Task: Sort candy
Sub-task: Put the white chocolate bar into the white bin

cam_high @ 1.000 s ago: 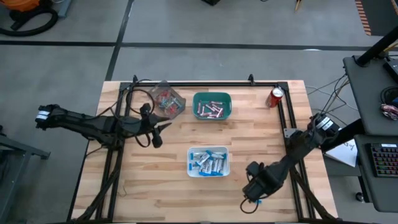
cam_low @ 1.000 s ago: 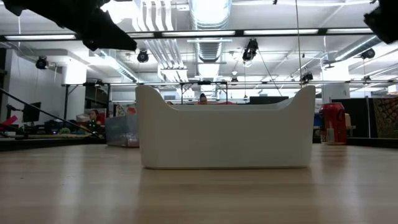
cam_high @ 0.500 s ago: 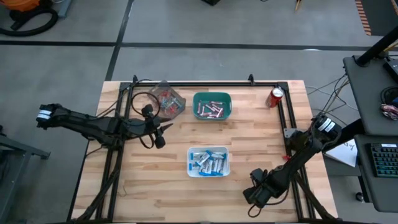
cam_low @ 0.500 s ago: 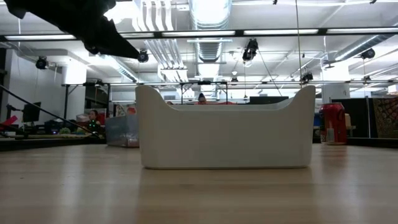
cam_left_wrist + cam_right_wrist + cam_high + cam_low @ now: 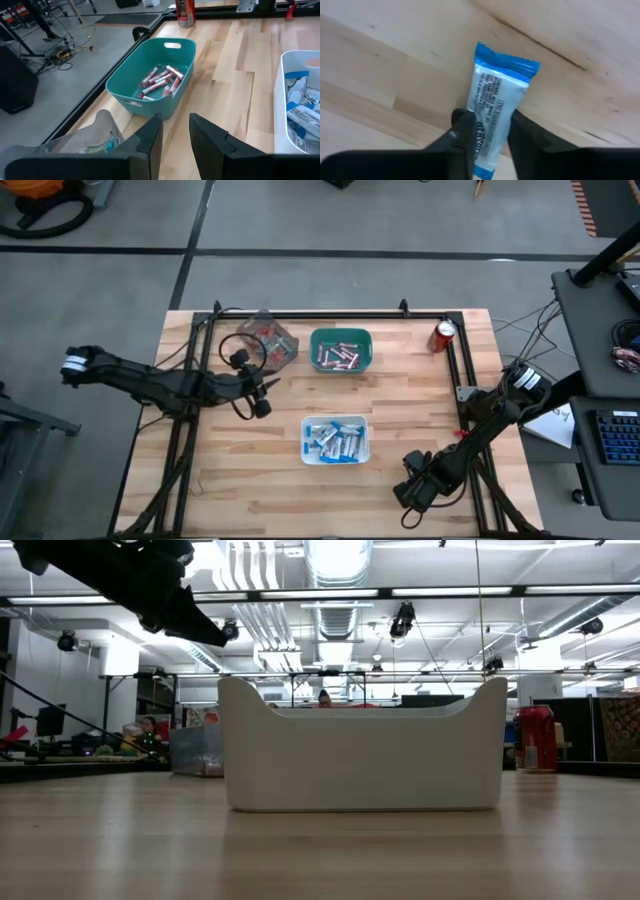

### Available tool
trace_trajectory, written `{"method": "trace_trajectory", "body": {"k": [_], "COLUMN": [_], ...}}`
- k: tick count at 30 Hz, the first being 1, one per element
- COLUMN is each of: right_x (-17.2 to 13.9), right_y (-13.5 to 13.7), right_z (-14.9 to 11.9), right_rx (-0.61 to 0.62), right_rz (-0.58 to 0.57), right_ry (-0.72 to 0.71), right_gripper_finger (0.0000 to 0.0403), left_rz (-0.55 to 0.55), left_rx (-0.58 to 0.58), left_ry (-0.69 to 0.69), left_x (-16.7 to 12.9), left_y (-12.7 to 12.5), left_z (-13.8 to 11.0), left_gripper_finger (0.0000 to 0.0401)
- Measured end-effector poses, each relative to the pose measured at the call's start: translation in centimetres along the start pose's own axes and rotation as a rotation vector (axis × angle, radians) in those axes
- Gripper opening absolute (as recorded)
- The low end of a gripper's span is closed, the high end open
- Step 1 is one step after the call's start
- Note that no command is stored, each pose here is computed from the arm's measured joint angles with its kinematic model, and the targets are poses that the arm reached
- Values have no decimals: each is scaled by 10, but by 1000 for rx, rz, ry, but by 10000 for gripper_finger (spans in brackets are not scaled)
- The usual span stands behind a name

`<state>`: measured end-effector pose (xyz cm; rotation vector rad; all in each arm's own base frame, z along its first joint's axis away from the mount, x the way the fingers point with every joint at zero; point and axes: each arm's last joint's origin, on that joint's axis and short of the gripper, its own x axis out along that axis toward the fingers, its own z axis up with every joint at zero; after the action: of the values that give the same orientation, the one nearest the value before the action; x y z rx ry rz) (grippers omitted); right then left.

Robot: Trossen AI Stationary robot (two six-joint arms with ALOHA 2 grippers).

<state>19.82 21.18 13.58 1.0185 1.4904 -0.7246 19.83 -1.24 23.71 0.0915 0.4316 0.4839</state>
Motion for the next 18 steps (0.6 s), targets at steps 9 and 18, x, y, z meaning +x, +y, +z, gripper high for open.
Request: {"method": "trace_trajectory", "body": {"k": [9,18], "right_x": [-30,-97], "right_y": [-3,-1], "right_z": [-1,12], "right_rx": [-84,-298], "right_rz": [120,498], "right_ry": [-28,-448], "right_gripper_finger": [32,31], "left_rz": [-5,-39], "left_rx": [-23,-70], "left_ry": [-32,-77], "left_x": [3,3], "left_y": [-3,-7], "left_z": [3,8], "left_gripper_finger": [80,80]}}
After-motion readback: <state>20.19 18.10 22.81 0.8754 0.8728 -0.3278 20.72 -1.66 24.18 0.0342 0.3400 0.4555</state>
